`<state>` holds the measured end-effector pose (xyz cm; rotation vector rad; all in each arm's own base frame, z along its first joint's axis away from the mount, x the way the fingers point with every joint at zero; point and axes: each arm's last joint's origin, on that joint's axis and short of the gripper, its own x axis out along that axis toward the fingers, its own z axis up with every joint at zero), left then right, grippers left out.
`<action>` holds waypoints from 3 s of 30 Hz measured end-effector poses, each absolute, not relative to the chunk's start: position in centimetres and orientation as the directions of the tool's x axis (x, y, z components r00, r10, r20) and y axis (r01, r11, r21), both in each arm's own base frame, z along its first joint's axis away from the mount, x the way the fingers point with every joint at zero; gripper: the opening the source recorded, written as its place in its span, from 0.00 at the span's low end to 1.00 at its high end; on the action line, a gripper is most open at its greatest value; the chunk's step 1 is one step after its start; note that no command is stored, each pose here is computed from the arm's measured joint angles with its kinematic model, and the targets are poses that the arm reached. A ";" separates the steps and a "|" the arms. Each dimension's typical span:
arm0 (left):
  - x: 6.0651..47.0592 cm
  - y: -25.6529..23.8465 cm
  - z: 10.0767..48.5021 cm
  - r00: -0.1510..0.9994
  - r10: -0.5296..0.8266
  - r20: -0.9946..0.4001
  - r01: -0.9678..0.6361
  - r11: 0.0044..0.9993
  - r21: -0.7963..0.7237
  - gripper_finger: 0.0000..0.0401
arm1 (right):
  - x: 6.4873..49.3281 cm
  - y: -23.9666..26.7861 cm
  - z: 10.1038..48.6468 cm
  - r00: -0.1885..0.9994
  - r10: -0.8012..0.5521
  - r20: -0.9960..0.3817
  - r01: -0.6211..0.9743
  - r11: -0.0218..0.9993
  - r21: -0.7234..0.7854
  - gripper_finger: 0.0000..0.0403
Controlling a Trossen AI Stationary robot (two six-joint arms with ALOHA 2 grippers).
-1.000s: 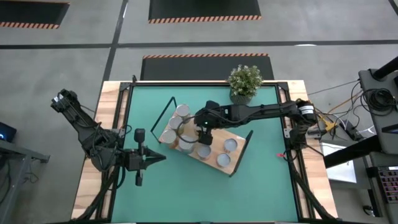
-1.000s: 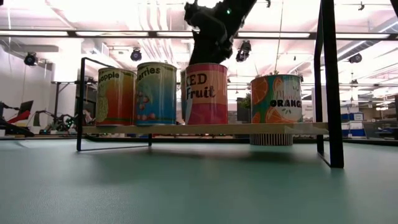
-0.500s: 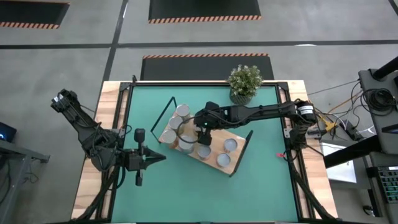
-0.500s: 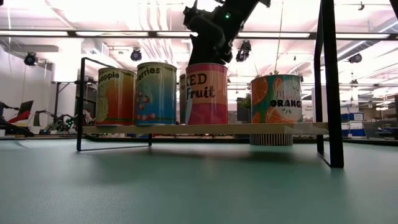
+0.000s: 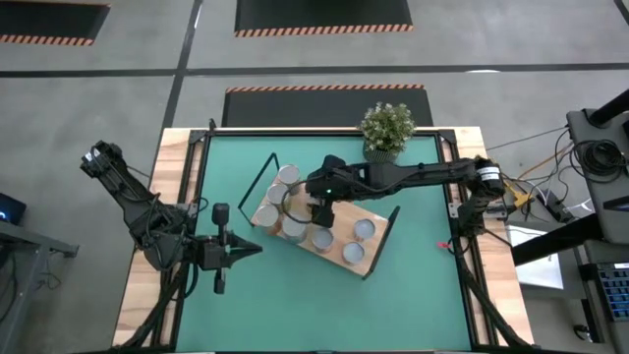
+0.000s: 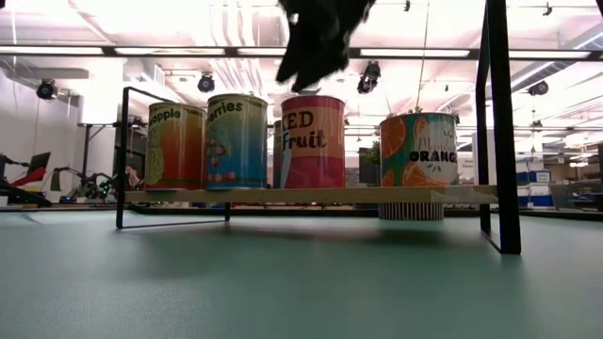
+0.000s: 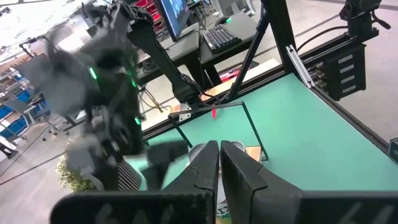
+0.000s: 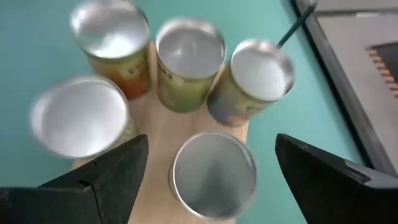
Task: Pick and place cans onto a shelf
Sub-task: Put the canned tomatoes on the shelf
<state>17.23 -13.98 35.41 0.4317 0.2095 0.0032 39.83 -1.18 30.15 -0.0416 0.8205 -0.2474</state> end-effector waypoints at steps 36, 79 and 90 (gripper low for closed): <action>17.2 -14.0 35.4 0.979 0.047 -0.201 0.050 0.891 0.451 0.00 | 37.9 -4.7 29.5 0.517 -0.257 -0.816 0.253 0.957 -0.141 0.02; 17.2 -14.0 35.4 0.978 0.047 -0.201 0.051 0.889 0.454 0.00 | 38.7 -2.9 28.1 0.521 -0.189 -0.832 0.226 0.971 -0.080 0.02; 17.2 -14.0 35.4 0.978 0.048 -0.203 0.051 0.888 0.456 0.00 | 38.1 -0.5 29.0 0.540 -0.106 -0.835 0.190 0.982 -0.002 0.02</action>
